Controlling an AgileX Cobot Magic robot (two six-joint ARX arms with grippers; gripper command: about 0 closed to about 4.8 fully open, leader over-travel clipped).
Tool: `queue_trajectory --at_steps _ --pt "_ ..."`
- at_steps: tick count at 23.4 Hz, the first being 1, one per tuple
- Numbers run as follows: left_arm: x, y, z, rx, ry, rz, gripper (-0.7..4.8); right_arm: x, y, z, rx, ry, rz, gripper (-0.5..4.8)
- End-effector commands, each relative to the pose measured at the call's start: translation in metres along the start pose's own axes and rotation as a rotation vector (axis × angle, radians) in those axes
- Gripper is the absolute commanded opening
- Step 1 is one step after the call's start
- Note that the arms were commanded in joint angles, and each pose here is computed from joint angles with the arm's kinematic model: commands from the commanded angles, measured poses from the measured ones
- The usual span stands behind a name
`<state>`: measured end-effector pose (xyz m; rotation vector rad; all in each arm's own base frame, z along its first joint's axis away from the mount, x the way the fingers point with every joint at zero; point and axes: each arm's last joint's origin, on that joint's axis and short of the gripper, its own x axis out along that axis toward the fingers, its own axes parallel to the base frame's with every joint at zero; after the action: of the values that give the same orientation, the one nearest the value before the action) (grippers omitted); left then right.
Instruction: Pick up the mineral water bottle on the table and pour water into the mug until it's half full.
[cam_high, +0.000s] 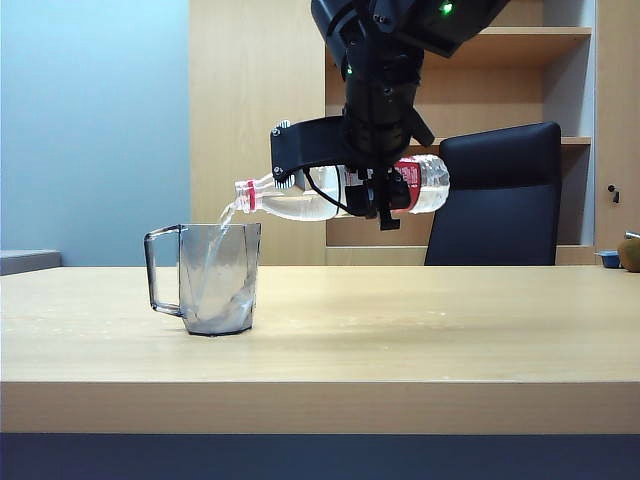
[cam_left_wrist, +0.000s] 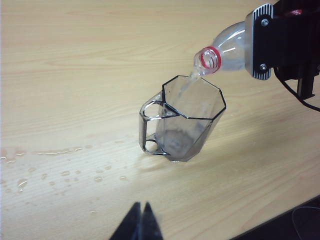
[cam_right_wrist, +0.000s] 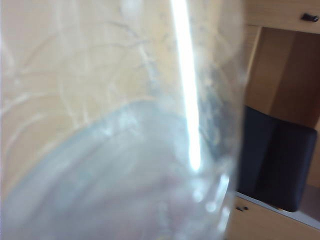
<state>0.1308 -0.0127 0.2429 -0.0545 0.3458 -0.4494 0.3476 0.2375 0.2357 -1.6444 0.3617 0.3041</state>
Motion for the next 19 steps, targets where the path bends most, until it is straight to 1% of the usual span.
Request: queue_trajectory --at_steps 1,4,8,11,17,19 --pt "0.000 0.000 0.002 0.009 -0.019 0.001 -0.02 -0.009 -0.014 0.004 0.006 0.000 -0.071 2.56" --pt "-0.001 0.000 0.002 0.009 -0.019 0.001 -0.02 -0.012 -0.013 0.008 -0.053 0.013 -0.077 2.56" --pt "-0.001 0.000 0.003 0.009 -0.019 0.001 -0.02 -0.015 -0.014 0.009 -0.066 0.047 -0.101 2.56" --pt "-0.001 0.000 0.002 0.009 -0.018 0.001 -0.02 -0.016 -0.014 0.010 -0.069 0.060 -0.104 2.56" --pt "0.000 0.000 0.002 0.006 -0.012 0.001 -0.02 -0.019 -0.013 0.014 -0.072 0.048 -0.105 2.56" --pt "0.000 0.000 0.002 0.007 -0.013 0.001 -0.02 -0.019 -0.013 0.014 -0.030 0.046 -0.105 2.56"
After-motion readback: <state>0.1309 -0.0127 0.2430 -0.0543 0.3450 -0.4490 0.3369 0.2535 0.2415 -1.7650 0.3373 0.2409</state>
